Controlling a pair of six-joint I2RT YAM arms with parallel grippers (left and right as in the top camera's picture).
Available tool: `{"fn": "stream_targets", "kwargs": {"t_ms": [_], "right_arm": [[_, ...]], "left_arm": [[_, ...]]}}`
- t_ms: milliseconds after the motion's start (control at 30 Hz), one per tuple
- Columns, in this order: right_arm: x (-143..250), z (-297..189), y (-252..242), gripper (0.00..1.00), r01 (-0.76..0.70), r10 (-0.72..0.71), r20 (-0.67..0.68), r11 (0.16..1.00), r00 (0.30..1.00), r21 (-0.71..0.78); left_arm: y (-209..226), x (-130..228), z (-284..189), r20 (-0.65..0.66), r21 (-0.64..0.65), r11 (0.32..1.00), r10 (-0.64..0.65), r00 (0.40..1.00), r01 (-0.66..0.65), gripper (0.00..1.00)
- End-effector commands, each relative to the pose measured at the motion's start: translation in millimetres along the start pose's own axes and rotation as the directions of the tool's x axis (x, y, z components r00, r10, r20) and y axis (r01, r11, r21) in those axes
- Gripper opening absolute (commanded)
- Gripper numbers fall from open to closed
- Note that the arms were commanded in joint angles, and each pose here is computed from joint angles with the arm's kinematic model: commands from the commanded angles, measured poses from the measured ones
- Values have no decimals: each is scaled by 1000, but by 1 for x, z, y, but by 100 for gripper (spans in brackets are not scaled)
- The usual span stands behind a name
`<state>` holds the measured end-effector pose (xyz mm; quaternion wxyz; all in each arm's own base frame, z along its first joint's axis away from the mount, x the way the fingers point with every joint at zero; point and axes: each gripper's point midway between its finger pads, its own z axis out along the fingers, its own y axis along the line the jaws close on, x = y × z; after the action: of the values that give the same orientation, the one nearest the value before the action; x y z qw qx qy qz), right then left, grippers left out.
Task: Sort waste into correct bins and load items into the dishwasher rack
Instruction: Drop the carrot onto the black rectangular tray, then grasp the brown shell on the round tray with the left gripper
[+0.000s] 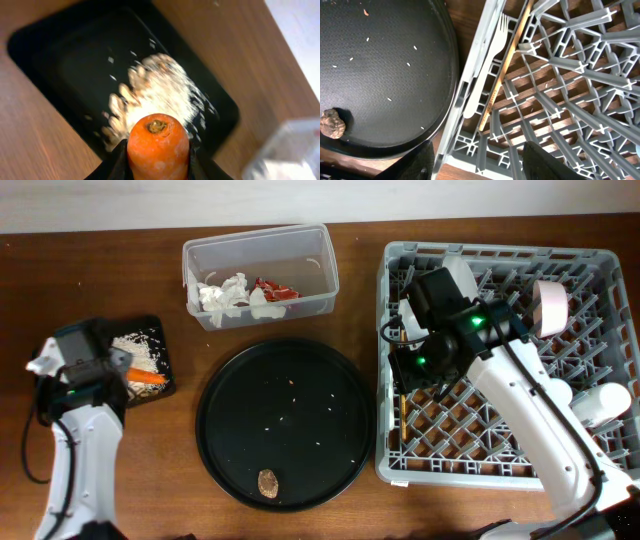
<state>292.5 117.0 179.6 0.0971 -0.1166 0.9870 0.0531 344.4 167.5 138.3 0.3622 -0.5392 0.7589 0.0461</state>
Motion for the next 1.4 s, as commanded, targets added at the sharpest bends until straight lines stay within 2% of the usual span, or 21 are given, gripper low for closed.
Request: {"fn": "stream_targets", "kwargs": {"t_ms": [0,233,267,333,367,400,433,500,667,733,800,867,967,1033,1167,1233,1300,1367], "right_arm": [[1,0,3,61,11,-11,-5,1000,1000,-9],[2,0,3,61,10,-10,-9,1000,1000,-9],[2,0,3,61,9,-9,-9,1000,1000,-9],[2,0,3,61,2,-2,-9,1000,1000,-9],[2,0,3,61,2,-2,-9,1000,1000,-9],[2,0,3,61,2,-2,-9,1000,1000,-9],[2,0,3,61,2,-2,-9,1000,1000,-9],[2,0,2,61,2,-2,-9,1000,1000,-8],[2,0,2,61,2,-2,-9,1000,1000,-9],[2,0,3,61,2,-3,-8,1000,1000,-9],[1,0,3,60,3,-3,-7,1000,1000,-9],[2,0,3,61,2,-3,-8,1000,1000,-9],[2,0,3,61,2,-2,-8,1000,1000,-9],[2,0,3,61,2,-3,-9,1000,1000,-9],[2,0,3,61,2,-3,-9,1000,1000,-9],[2,0,3,61,3,-3,-9,1000,1000,-9],[2,0,3,61,2,-3,-9,1000,1000,-9],[2,0,2,61,2,-2,-9,1000,1000,-9]], "left_arm": [[21,-11,30,3,-71,997,-30,1000,30,28],[57,-11,77,-14,-166,983,-85,996,82,29],[57,-11,80,-14,-164,983,-88,996,84,35],[55,-14,81,-4,-153,984,-89,996,88,41],[54,-15,81,2,-148,985,-90,996,89,49],[53,-16,81,4,-146,985,-91,996,90,63],[53,-16,81,4,-143,986,-91,996,90,71],[44,-17,80,-21,-107,994,-4,1000,2,97],[-3,-21,46,-80,64,994,88,993,-83,99],[-31,-1,15,-123,160,968,214,969,-194,99],[-44,42,-14,-207,210,931,340,918,-297,99],[-45,93,-36,-315,230,890,451,835,-393,99],[-30,169,-75,-465,272,782,616,635,-560,99],[-18,207,-100,-517,311,690,700,492,-654,99],[7,262,-130,-555,400,545,784,279,-737,99],[31,298,-146,-602,475,496,785,142,-728,99],[53,314,-148,-618,486,443,783,62,-753,99],[70,324,-148,-624,491,400,782,9,-774,99]]}}
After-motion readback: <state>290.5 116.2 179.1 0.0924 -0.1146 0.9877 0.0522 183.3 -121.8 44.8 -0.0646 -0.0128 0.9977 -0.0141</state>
